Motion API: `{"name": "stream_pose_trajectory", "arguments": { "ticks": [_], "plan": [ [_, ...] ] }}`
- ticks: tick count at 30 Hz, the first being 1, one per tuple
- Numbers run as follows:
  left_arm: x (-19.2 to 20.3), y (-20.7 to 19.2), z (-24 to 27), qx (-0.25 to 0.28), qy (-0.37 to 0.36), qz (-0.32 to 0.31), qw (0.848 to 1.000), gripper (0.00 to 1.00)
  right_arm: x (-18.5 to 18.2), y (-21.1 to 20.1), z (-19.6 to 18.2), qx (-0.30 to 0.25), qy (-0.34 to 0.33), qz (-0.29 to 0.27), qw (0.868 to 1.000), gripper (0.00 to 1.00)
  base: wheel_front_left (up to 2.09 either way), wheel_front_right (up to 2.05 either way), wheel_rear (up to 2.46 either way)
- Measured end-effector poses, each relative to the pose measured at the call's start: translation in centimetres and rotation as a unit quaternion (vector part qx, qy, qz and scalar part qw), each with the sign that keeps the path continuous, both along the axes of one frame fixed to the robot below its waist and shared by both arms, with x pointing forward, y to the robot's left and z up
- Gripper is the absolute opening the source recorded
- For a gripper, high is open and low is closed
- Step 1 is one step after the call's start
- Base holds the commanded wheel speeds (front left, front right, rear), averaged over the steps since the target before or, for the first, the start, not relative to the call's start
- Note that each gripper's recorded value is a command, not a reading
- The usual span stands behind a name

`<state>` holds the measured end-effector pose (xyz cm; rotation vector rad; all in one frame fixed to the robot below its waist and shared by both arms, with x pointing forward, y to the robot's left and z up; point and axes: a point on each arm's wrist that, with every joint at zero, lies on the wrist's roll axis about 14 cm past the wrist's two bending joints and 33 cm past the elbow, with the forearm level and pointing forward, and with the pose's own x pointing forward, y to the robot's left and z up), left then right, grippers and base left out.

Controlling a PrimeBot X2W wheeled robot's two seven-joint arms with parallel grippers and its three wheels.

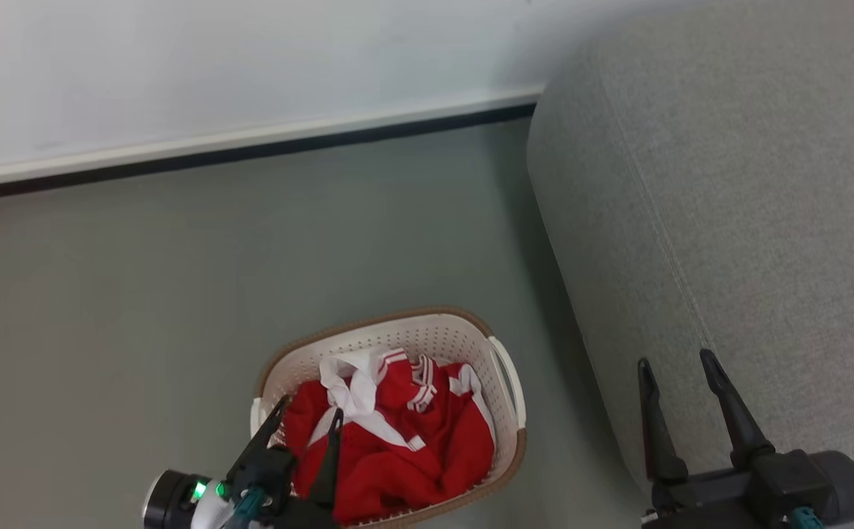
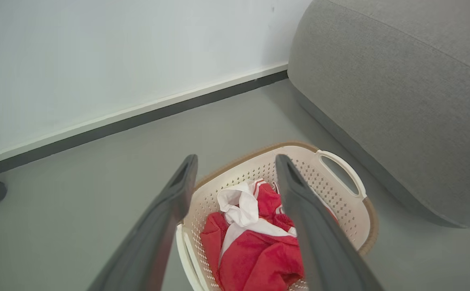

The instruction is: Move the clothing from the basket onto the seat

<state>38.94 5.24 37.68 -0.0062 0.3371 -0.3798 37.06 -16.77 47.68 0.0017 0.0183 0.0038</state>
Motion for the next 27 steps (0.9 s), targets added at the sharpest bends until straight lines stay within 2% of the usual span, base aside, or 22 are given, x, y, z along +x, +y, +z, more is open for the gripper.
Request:
{"name": "stream_pose_trajectory", "arguments": {
  "ticks": [13, 27],
  "plan": [
    [2.4, -5.9, -5.6, 0.029, 0.064, -0.112, 0.991, 1.00, 2.4, -1.7, -1.2, -0.005, 0.011, -0.033, 0.999, 1.00, 0.00, 0.00, 0.00],
    [4.6, -8.1, -12.4, 0.061, 0.113, -0.179, 0.975, 1.00, 6.4, -4.0, -2.4, -0.030, 0.009, -0.060, 0.998, 1.00, 0.00, 0.00, 0.00]
  ]
}}
